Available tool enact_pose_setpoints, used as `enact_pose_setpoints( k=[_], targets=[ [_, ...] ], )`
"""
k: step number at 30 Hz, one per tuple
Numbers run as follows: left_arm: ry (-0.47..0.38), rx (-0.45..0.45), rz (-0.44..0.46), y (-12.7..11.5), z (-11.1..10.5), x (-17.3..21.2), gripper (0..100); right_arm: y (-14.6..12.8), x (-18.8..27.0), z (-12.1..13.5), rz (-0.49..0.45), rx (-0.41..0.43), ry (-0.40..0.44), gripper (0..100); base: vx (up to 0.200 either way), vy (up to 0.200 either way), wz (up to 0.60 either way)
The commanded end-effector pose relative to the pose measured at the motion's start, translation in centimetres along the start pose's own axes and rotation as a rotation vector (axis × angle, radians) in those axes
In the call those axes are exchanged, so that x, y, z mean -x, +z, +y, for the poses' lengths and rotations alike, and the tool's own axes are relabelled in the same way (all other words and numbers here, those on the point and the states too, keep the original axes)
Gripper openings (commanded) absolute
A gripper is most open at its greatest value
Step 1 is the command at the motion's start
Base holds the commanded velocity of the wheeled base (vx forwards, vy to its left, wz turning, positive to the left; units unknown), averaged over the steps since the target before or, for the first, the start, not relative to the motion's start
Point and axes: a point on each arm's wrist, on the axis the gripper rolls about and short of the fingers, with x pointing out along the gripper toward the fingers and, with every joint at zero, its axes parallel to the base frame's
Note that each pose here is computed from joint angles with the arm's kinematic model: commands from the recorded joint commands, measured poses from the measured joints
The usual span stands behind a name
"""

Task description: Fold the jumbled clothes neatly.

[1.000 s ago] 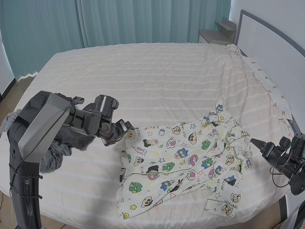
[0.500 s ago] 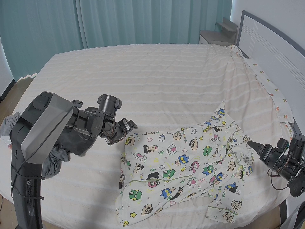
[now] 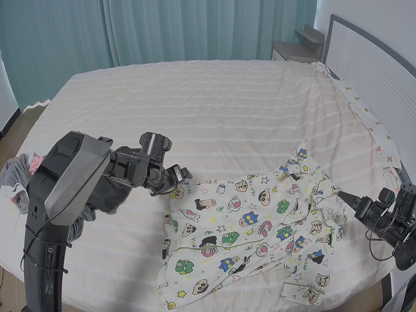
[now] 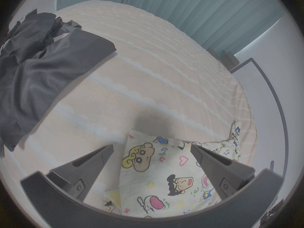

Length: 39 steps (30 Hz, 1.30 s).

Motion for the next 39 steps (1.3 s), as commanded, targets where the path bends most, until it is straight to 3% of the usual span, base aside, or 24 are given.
enact_pose_setpoints(
  k=[1, 15, 16, 26, 39],
  targets=[
    [0.005, -0.011, 0.022, -0.9, 0.0, -2.0, 100, -0.1, 0.0, 0.0, 0.001, 0.001, 0.000, 100, 0.000, 0.000, 0.00],
    [-0.002, -0.038, 0.054, -2.9, -1.0, -3.3, 100, -0.1, 0.0, 0.0, 0.003, 0.001, 0.000, 100, 0.000, 0.000, 0.00],
    [0.001, -0.037, 0.054, -2.9, -0.9, -3.3, 0, -0.1, 0.0, 0.0, 0.003, 0.001, 0.000, 100, 0.000, 0.000, 0.00],
    [0.024, -0.019, 0.040, -2.3, -0.5, -2.2, 0, -0.1, 0.1, 0.0, 0.000, -0.002, -0.002, 100, 0.000, 0.000, 0.00],
    [0.007, 0.016, -0.064, 1.5, 0.2, -0.2, 0, -0.1, 0.2, 0.1, -0.007, 0.002, 0.007, 100, 0.000, 0.000, 0.00]
  ],
)
